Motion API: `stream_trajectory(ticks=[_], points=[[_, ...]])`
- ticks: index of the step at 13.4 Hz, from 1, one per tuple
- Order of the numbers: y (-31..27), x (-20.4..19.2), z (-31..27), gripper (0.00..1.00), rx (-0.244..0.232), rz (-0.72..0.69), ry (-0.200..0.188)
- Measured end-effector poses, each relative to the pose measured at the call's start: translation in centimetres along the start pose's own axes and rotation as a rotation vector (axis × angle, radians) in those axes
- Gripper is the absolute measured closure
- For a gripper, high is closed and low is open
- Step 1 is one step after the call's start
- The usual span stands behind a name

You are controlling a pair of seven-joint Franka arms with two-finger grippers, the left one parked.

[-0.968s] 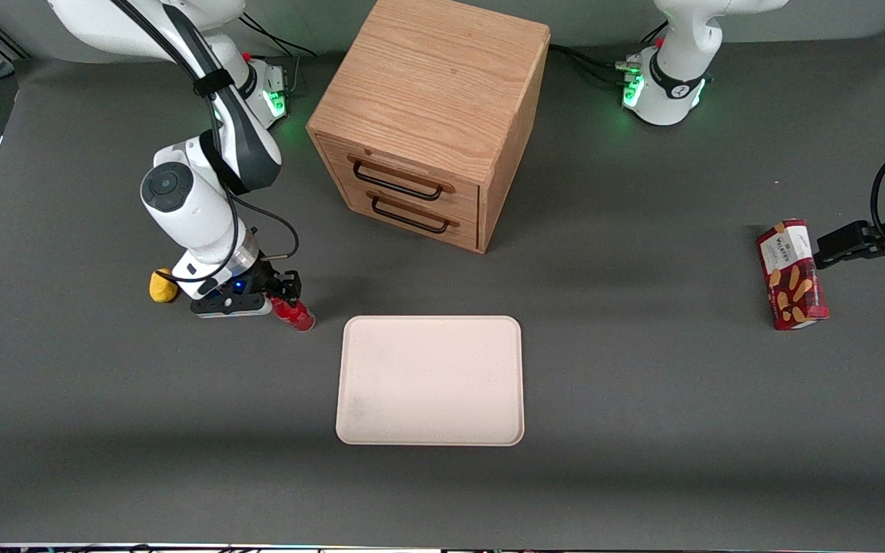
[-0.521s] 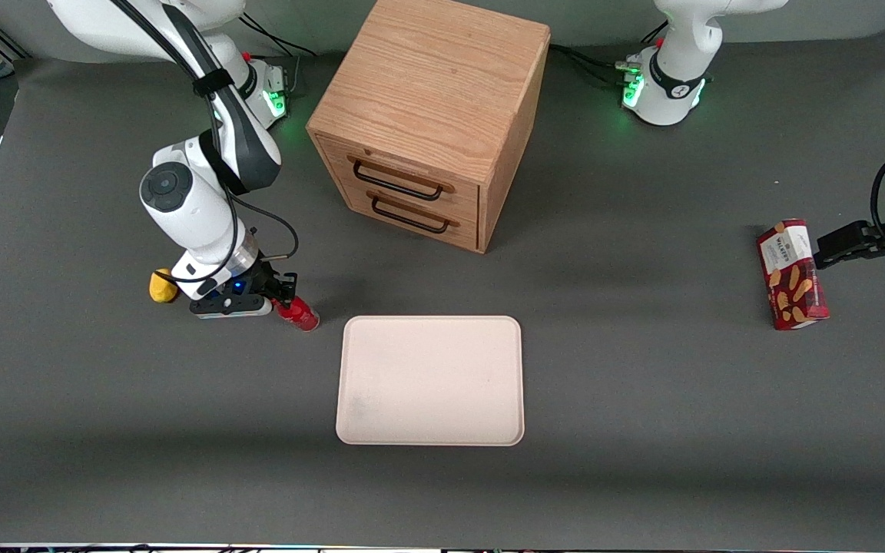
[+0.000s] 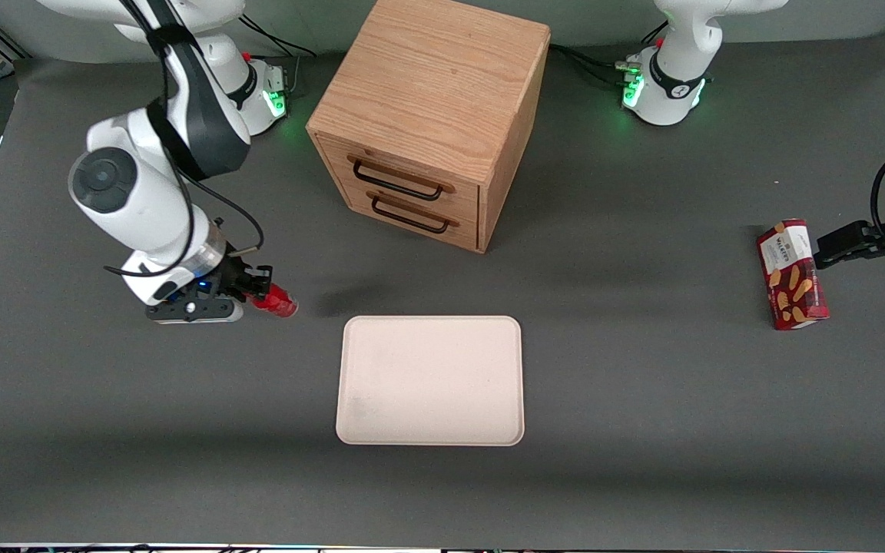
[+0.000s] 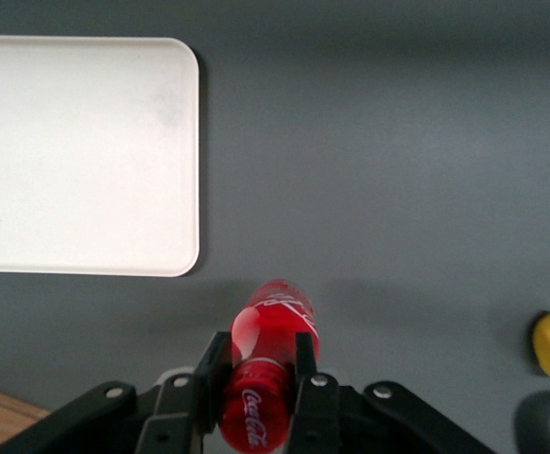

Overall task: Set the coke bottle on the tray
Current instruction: 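Lift the bottle with the right gripper and carry it toward the tray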

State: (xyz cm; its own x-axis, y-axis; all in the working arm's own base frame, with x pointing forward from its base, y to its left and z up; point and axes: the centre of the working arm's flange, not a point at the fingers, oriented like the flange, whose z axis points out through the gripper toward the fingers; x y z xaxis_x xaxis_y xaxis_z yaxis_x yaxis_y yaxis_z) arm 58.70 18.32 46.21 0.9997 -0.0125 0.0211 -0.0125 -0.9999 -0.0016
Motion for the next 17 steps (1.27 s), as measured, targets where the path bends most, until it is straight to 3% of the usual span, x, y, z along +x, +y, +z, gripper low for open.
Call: stream_trajectory(ticks=[5,8,14,17], points=[[0.7,0.1,-10.1,0.68,-0.012,0.012,-0.031],[1.4,-0.2,-14.1,0.68,-0.012,0.022,-0.03],[-1.0,4.8,-12.1,0.68,0.004,0.007,-0.02],[-3.9,6.9,-9.4,0.68,0.007,-0.019,-0.038]])
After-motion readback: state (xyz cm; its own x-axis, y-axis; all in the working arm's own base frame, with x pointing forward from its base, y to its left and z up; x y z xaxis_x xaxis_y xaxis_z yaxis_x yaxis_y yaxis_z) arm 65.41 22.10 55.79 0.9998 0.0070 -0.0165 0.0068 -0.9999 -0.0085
